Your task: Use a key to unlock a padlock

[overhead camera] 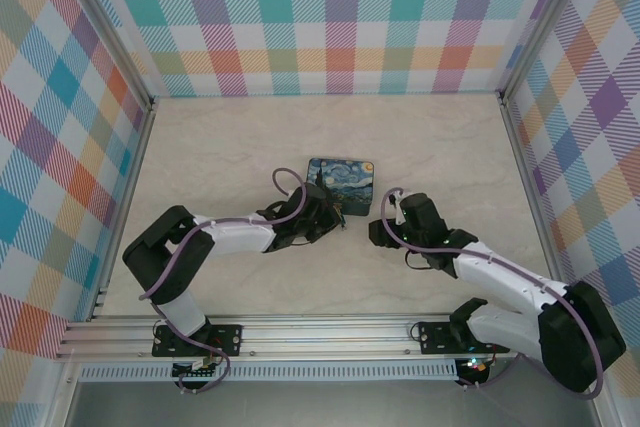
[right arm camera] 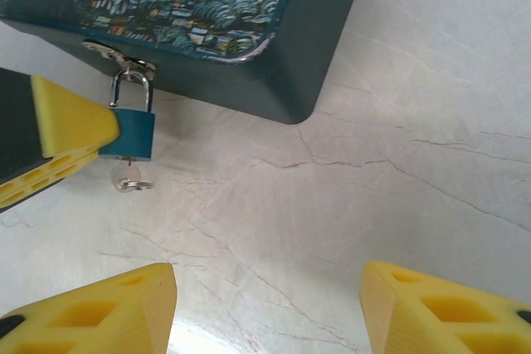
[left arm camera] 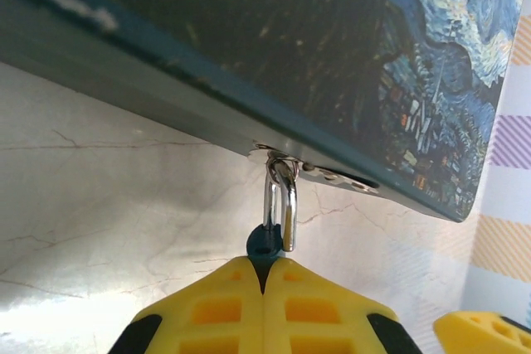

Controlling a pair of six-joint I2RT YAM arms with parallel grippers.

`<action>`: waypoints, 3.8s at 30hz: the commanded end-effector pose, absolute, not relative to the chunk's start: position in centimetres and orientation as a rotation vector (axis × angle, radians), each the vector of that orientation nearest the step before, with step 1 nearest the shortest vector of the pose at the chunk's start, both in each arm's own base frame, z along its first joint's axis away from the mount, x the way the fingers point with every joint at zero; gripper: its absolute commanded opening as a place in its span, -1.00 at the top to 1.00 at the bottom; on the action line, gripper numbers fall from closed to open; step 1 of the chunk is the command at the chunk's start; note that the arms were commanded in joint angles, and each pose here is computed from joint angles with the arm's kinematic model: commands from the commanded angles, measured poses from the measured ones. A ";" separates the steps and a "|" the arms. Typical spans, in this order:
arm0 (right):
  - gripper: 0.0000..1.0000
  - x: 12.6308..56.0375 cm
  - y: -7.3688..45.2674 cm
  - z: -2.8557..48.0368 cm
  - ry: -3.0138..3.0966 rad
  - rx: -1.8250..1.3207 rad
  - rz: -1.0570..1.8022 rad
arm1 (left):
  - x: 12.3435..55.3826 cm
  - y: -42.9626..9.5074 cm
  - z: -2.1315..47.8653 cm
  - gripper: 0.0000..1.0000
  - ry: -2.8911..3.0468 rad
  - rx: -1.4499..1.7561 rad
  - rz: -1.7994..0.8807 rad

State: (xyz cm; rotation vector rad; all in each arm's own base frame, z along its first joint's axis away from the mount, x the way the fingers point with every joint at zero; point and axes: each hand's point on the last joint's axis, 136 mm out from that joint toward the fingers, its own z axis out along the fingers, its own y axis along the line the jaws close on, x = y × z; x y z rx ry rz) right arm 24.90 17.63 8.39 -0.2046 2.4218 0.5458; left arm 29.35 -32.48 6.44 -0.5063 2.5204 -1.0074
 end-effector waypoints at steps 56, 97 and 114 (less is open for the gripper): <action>-0.60 28.0 22.7 9.3 2.281 0.041 1.071 | 34.0 -22.3 15.2 -0.46 2.343 -0.435 -0.850; 0.31 29.8 28.5 3.5 2.316 0.297 0.972 | 40.9 -26.1 14.3 -0.63 2.359 -0.325 -1.249; 0.65 29.3 27.6 3.4 2.315 0.315 0.951 | 40.5 -24.9 15.3 -0.66 2.352 -0.309 -1.155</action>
